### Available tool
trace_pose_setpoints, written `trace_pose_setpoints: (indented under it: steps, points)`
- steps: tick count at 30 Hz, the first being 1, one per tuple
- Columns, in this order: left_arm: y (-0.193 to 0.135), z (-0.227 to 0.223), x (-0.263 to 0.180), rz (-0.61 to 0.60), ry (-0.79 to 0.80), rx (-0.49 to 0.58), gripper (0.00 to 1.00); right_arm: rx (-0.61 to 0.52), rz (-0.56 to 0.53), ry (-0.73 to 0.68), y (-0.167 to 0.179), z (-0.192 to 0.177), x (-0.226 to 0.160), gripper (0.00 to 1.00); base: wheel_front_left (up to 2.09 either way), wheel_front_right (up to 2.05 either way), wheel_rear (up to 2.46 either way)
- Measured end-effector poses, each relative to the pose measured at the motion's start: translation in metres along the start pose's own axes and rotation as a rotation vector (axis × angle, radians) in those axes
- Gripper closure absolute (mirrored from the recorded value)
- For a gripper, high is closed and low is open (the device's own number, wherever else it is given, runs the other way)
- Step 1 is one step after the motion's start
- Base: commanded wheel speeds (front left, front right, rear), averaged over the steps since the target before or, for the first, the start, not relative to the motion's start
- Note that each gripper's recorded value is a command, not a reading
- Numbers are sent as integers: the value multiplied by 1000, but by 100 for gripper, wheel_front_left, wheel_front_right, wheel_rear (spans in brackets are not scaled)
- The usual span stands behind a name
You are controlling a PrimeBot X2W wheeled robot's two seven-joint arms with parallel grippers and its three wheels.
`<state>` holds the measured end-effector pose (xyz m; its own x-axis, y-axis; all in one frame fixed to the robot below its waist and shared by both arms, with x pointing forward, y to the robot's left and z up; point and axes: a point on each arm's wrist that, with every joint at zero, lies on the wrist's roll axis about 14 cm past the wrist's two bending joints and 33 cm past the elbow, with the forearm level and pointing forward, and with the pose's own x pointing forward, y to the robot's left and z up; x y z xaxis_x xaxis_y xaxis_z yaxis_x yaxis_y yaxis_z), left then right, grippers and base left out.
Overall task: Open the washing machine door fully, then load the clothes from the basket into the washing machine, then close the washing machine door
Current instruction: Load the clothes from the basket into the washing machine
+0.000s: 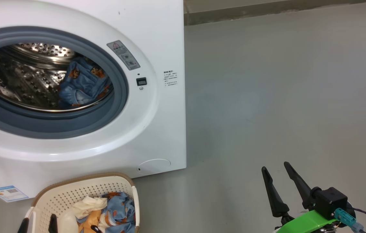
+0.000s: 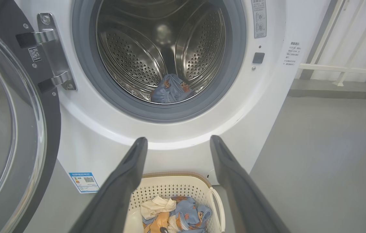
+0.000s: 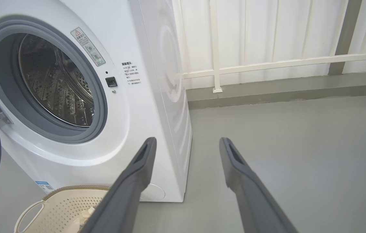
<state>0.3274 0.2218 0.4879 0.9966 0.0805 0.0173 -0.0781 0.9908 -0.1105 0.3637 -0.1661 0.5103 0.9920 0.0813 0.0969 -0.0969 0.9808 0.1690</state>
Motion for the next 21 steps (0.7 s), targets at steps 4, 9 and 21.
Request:
trace_pose_setpoints:
  steps: [4, 9, 21]
  points:
    - [-1, -1, -3, 1, 2, -2, 0, -13, 11, -6, 3, 2, 1, 0, 0, 0, 0]
    - [-3, 0, -4, -3, 0, -5, 0, -19, 16, -7, 4, 2, 2, 0, 0, 0, 0]
    - [-4, -6, -11, 1, 22, -4, 0, -19, 12, -7, 3, 2, 2, 0, 0, 0, 0]
